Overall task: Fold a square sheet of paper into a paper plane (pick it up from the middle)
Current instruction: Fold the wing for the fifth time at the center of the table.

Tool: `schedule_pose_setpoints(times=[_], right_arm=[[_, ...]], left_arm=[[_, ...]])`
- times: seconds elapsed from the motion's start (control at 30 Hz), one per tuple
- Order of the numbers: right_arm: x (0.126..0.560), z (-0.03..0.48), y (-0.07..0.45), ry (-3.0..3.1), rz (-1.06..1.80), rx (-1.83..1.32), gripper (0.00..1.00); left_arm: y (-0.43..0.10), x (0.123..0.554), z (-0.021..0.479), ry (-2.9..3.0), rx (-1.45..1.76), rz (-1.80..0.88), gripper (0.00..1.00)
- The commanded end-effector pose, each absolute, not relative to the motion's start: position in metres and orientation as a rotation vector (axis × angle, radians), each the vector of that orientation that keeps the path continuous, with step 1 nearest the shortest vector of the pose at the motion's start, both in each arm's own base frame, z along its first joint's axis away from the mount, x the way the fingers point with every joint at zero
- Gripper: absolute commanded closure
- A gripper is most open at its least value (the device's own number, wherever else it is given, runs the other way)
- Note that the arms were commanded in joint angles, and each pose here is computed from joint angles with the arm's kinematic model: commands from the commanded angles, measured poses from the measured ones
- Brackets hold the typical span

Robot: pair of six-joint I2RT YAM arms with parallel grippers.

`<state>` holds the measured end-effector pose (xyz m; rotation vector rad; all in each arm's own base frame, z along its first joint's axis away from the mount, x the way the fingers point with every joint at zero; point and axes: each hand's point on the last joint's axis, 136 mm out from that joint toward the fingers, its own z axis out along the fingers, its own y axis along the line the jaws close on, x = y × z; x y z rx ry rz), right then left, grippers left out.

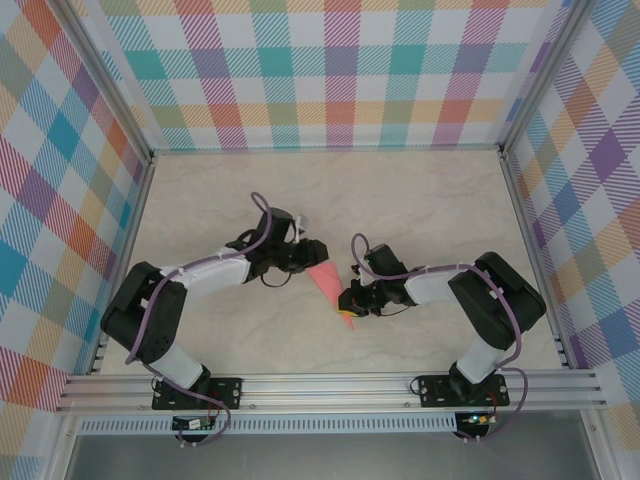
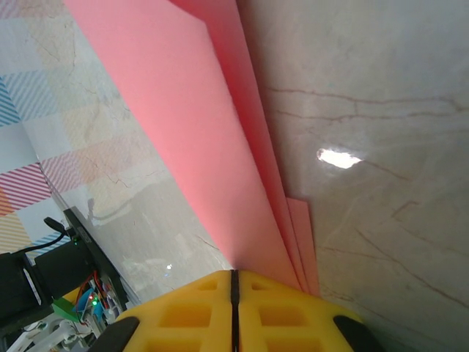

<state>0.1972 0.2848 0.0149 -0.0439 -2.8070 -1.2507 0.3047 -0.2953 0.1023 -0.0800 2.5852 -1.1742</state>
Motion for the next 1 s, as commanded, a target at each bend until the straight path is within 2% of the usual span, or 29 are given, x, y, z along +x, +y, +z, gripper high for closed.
schedule_pose_setpoints(times=[0.0, 0.13, 0.53, 0.73, 0.97], right_arm=[[0.189, 0.007, 0.274, -2.805, -1.147, -0.123, 0.91], [0.192, 0.013, 0.276, -2.815, -1.163, -0.123, 0.90], [0.213, 0.064, 0.301, -2.817, -1.379, -0.020, 0.87], [0.214, 0.040, 0.307, -2.780, -1.318, -0.043, 0.87], [0.187, -0.001, 0.282, -2.770, -1.150, -0.103, 0.87]], left_arm=[[-0.312, 0.289, 0.071, 2.666, -0.086, -1.207, 0.65], [-0.322, 0.286, 0.047, 2.724, -0.092, -1.191, 0.67], [-0.297, 0.276, 0.004, 2.845, -0.171, -0.986, 0.70], [-0.295, 0.276, 0.002, 2.856, -0.181, -0.968, 0.70], [-0.291, 0.275, -0.004, 2.886, -0.196, -0.930, 0.71]])
